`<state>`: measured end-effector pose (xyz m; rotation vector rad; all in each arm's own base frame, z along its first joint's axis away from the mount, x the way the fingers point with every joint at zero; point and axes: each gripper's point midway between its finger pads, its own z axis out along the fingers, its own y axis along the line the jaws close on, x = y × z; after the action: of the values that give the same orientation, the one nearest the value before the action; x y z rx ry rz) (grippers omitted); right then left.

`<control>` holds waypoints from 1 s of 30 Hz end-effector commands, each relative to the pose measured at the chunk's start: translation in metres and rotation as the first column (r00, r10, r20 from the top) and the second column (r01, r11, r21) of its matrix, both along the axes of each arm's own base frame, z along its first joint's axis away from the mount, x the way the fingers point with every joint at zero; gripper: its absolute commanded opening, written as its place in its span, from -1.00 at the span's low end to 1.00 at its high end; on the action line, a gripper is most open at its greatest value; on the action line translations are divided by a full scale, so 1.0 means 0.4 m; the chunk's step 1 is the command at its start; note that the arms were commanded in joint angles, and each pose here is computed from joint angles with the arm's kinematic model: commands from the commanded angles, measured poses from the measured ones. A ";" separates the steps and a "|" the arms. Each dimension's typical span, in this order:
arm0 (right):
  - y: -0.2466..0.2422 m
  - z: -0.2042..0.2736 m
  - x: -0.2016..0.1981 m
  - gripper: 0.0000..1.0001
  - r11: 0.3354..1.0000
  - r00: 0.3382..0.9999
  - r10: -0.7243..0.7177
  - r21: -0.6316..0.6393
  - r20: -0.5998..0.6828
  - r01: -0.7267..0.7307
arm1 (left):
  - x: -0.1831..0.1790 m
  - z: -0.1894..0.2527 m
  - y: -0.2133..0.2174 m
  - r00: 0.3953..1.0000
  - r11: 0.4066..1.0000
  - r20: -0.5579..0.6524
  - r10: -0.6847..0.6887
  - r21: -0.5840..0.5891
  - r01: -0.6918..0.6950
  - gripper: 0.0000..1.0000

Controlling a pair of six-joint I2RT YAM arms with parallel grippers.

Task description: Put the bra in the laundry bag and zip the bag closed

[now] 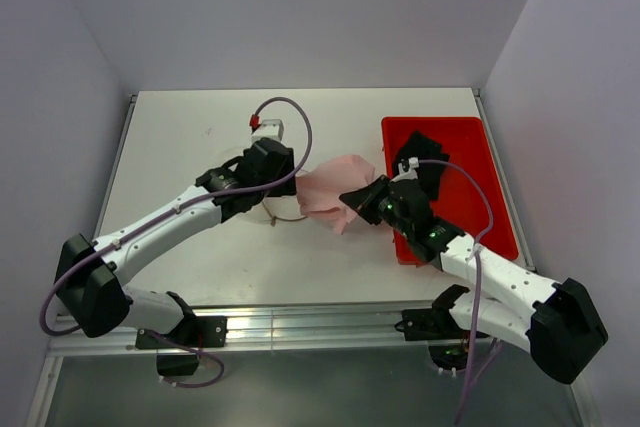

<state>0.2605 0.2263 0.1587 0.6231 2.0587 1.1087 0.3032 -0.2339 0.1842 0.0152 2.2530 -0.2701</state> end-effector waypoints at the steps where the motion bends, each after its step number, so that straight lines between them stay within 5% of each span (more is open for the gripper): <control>1: -0.010 0.064 0.048 -1.00 0.999 0.996 -0.045 -0.012 0.073 0.046 | 0.017 0.038 0.009 0.998 0.999 0.057 -0.033 -0.028 0.035 0.26; 21: 0.034 0.056 0.064 -1.00 1.000 0.998 0.010 -0.026 0.068 -0.008 | -0.067 0.101 -0.132 0.916 0.883 0.144 -0.374 -0.247 0.399 0.32; 23: 0.033 0.049 0.062 -1.00 0.999 0.998 0.012 -0.032 0.063 -0.010 | -0.057 0.105 -0.111 0.937 0.907 0.138 -0.322 -0.237 0.347 0.32; 26: 0.028 0.043 0.058 -1.00 0.999 0.998 0.005 -0.037 0.057 -0.003 | 0.008 0.051 0.027 0.998 0.997 0.060 -0.037 -0.070 0.041 0.27; 30: 0.026 0.042 0.058 -1.00 0.999 0.999 0.003 -0.039 0.049 -0.001 | 0.045 0.037 0.162 0.974 0.967 0.098 0.204 0.134 -0.216 0.10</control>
<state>0.2734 0.2329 0.1478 0.5904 2.1092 1.0423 0.3088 -0.2246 0.1958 0.0418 2.2047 -0.3330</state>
